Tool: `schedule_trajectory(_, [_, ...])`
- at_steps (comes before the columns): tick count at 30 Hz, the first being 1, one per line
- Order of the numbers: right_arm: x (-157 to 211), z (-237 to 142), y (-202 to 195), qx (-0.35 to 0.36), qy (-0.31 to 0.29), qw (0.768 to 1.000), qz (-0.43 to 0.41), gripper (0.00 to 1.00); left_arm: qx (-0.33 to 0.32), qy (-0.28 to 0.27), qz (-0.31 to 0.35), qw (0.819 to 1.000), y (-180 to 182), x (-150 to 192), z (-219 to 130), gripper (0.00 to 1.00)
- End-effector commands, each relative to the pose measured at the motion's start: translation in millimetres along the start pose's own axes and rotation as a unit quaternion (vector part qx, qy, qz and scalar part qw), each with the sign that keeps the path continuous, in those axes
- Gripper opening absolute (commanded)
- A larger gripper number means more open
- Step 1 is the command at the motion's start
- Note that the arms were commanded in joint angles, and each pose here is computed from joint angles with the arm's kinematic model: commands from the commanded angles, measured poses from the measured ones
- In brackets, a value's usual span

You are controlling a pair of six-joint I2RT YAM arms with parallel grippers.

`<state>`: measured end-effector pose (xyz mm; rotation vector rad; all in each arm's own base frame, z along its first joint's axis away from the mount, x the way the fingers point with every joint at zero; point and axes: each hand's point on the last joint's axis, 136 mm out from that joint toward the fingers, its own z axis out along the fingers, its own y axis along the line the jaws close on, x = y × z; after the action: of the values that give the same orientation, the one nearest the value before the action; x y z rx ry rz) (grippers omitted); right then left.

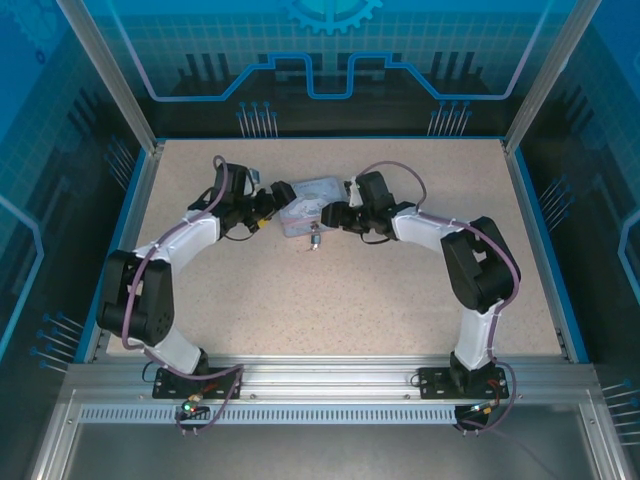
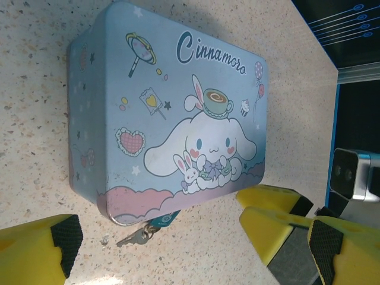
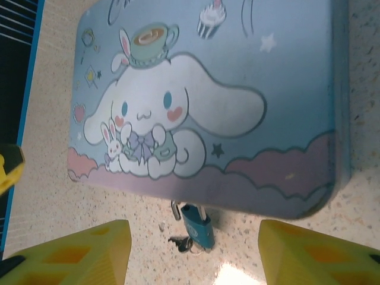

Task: Unlock the padlock with the key

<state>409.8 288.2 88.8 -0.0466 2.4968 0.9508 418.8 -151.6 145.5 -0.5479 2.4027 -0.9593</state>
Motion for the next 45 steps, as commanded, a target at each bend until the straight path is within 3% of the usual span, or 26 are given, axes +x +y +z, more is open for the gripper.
schedule_trajectory(1, [24.5, -5.3, -0.6, 0.002, 0.024, 1.000, -0.010, 0.57, 0.008, 0.003, 0.010, 1.000, -8.2, -9.6, 2.9, 0.99])
schedule_trajectory(16, [61.0, 37.5, -3.5, 0.046, 0.034, 0.998, -0.021, 0.46, 0.023, 0.010, 0.002, 1.000, -15.8, -24.2, 18.5, 0.99])
schedule_trajectory(22, [63.5, 48.2, -11.8, 0.065, 0.022, 0.998, -0.013, 0.46, 0.031, 0.012, -0.005, 0.999, -14.8, -27.2, 20.8, 0.99])
schedule_trajectory(45, [67.9, 73.9, -8.1, 0.045, 0.021, 0.999, -0.008, 0.38, 0.042, 0.017, -0.023, 0.999, -8.4, -34.4, 27.7, 0.99])
